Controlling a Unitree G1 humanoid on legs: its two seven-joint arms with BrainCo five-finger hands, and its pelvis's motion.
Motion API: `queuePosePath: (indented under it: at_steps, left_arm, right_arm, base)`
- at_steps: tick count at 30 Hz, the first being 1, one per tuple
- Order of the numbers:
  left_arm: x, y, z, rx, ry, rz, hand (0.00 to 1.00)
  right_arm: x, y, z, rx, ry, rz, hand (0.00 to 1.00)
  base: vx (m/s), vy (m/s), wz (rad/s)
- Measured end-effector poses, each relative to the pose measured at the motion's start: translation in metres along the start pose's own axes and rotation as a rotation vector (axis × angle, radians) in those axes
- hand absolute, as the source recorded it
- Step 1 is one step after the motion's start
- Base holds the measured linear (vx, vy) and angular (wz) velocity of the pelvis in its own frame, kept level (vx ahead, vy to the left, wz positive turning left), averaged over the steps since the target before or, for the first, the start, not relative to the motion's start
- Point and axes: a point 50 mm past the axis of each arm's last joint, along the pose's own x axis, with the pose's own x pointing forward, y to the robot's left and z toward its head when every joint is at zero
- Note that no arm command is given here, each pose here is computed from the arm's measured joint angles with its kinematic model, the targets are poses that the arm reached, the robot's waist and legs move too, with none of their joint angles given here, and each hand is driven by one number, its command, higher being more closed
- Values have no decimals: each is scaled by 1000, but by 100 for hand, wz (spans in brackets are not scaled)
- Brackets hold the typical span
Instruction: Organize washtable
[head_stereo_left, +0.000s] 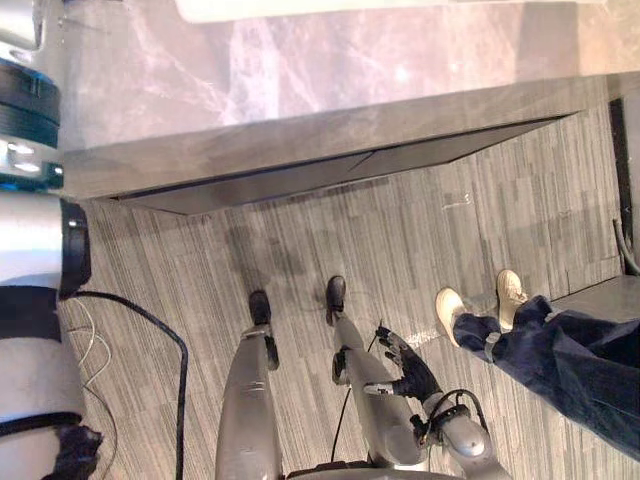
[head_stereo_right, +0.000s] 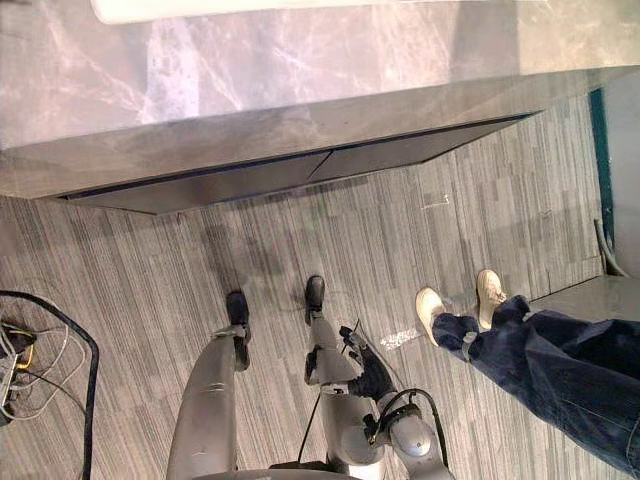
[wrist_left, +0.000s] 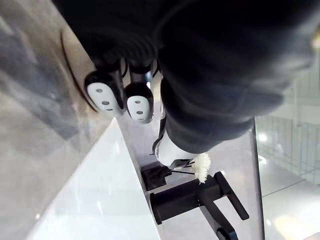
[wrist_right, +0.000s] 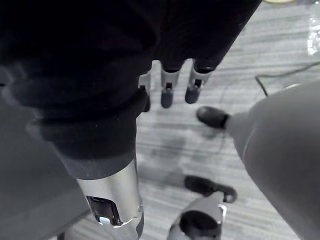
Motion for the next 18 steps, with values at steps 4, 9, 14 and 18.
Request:
queuePosePath:
  at_steps: [4, 9, 14, 18]
  left_arm:
    - [1, -3, 2, -11, -7, -6, 100]
    - [1, 2, 4, -17, -12, 12, 100]
    - [-1, 6, 1, -25, -8, 27, 100]
    - [-6, 4, -11, -39, 26, 27, 100]
  right_arm:
    - [-11, 1, -3, 7, 15, -9, 0]
    - [-18, -2, 0, 15, -2, -27, 0]
    - [-26, -7, -4, 24, 12, -46, 0]
    - [-28, -10, -5, 23, 19, -60, 0]
  base:
    - [37, -17, -14]
    - [2, -39, -7]
    - [-4, -37, -16]
    - [6, -43, -7]
